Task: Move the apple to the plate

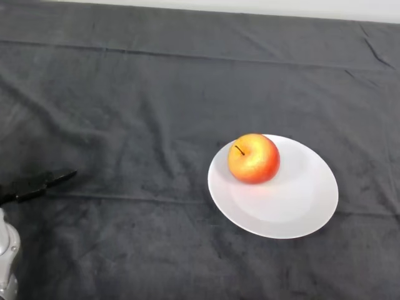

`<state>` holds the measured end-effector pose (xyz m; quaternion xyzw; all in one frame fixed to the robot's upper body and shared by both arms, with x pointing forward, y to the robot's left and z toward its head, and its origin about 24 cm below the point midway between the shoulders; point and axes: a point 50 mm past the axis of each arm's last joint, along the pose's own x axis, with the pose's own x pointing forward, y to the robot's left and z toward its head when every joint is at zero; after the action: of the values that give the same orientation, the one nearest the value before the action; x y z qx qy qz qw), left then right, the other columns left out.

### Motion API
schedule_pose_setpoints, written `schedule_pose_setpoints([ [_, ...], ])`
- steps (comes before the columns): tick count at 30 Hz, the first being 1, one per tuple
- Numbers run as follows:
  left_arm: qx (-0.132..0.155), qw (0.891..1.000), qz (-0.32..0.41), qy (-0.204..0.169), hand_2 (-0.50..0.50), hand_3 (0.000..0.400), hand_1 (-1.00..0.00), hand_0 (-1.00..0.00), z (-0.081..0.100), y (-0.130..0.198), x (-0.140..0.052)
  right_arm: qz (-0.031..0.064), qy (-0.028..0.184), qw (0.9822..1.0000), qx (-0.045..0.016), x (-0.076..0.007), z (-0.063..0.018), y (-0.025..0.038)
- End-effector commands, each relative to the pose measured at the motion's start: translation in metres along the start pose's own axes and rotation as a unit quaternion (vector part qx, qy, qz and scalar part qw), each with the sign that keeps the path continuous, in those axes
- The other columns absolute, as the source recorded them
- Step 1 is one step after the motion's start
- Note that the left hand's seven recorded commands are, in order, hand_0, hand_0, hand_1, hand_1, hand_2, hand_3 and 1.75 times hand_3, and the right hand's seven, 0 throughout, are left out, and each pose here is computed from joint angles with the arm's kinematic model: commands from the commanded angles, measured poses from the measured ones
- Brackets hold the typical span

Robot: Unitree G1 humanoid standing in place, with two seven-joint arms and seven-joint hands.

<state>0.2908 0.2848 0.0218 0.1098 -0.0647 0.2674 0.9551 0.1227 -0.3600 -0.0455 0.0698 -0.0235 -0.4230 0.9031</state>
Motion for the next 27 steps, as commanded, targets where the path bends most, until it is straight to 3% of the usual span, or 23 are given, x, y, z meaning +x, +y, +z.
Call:
schedule_pose_setpoints([
  [1,0.005,1.000,0.004,0.014,0.00,0.000,0.00,0.00,-0.0085,0.0012,-0.0071,-0.0275,0.191,0.9811,-0.0127,-0.0725,-0.0645,-0.0099],
  [27,0.034,0.999,0.002,0.039,0.00,0.000,0.00,0.00,-0.0158,0.0062,-0.0069,-0.0275,0.191,0.9811,-0.0126,-0.0725,-0.0645,-0.0099],
])
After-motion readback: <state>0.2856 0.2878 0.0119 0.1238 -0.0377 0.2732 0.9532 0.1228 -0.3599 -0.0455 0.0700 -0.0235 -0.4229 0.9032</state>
